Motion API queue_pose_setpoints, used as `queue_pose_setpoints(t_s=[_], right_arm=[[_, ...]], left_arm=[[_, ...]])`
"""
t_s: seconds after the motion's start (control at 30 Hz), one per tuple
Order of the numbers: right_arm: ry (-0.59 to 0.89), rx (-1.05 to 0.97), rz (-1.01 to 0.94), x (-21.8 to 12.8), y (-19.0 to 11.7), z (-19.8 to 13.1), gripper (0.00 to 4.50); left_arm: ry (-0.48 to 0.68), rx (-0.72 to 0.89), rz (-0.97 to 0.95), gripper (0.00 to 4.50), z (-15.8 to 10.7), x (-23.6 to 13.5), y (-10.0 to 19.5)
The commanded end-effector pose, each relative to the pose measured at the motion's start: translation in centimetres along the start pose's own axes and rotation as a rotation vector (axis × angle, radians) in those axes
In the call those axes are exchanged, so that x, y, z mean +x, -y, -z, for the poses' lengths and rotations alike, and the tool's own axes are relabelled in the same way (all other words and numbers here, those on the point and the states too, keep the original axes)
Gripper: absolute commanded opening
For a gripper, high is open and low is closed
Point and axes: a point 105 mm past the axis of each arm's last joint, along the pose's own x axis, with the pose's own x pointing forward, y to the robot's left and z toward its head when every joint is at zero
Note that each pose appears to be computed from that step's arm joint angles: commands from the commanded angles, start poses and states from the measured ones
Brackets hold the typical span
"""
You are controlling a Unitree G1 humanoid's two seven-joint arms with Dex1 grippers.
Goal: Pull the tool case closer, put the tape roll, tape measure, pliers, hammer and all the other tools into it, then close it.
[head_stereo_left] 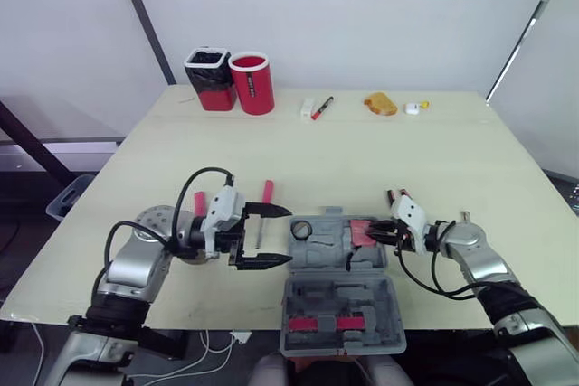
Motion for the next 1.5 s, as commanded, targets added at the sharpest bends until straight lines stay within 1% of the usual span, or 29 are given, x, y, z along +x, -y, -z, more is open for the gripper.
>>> queue_pose_setpoints(t_s=[0.03,0.17,0.23,0.3,0.37,0.47,0.6,0.7,0.83,0.97,1.0,1.03,1.13,1.17,1.2,1.3,1.33,1.37,1.5], right_arm=[[-0.062,0.013,0.009,-0.1,-0.9,2.2,1.03],[0.107,-0.023,0.063,-1.1,-0.5,-1.3,1.03],[0.136,-0.052,0.070,-1.5,-0.7,-1.9,1.03],[0.223,-0.056,0.085,-2.4,-0.9,-3.4,1.03],[0.279,-0.064,0.095,-3.2,-1.1,-4.3,1.03],[0.319,-0.071,0.109,-4.5,-1.3,-4.9,1.03],[0.344,-0.048,0.189,-7.3,-0.8,-5.0,1.03],[0.360,-0.006,0.251,-9.1,-0.4,-4.8,1.03],[0.381,0.050,0.355,-12.1,-0.1,-3.9,1.03],[0.351,0.098,0.433,-14.7,-0.3,-2.0,1.03],[0.347,0.110,0.449,-15.3,-0.4,-1.6,1.39],[0.337,0.119,0.470,-16.0,-0.6,-1.2,1.53],[0.313,0.149,0.512,-17.7,-1.1,0.0,2.32],[0.307,0.159,0.527,-18.3,-1.2,0.4,2.76],[0.304,0.172,0.540,-18.8,-1.4,0.8,3.02],[0.276,0.207,0.588,-20.6,-2.1,2.3,3.76],[0.271,0.218,0.604,-21.0,-2.2,2.7,3.86],[0.270,0.225,0.614,-21.3,-2.3,2.9,4.35],[0.278,0.261,0.648,-22.6,-3.0,4.2,4.35]], left_arm=[[0.012,0.045,-0.020,4.50,-0.8,-0.3,-0.2],[0.011,0.042,-0.022,4.50,-0.7,-0.5,0.1],[0.011,0.042,-0.024,4.50,-0.6,-0.6,0.1],[0.014,0.039,-0.032,4.50,-0.6,-0.7,0.1],[0.017,0.035,-0.040,4.50,-0.5,-0.9,0.1],[0.025,0.025,-0.060,4.50,-0.4,-1.2,0.2],[0.076,-0.019,-0.167,4.50,-0.4,-2.4,-0.4],[0.086,-0.039,-0.239,4.50,-0.1,-3.6,-0.6],[0.079,-0.080,-0.379,4.50,1.1,-5.9,-0.9],[0.079,-0.122,-0.517,4.50,2.1,-8.1,-1.0],[0.073,-0.135,-0.551,4.50,2.5,-8.7,-0.9],[0.064,-0.148,-0.585,4.50,2.9,-9.4,-0.7],[0.044,-0.181,-0.683,4.50,4.1,-11.2,-0.4],[0.035,-0.191,-0.711,4.50,4.5,-11.8,-0.2],[0.027,-0.200,-0.732,4.50,4.9,-12.3,0.1],[-0.005,-0.240,-0.794,4.50,6.3,-13.8,1.2],[-0.012,-0.253,-0.814,4.50,6.7,-14.3,1.6],[-0.015,-0.260,-0.825,4.50,6.9,-14.5,1.8],[-0.038,-0.288,-0.891,4.50,7.9,-16.5,3.0]])
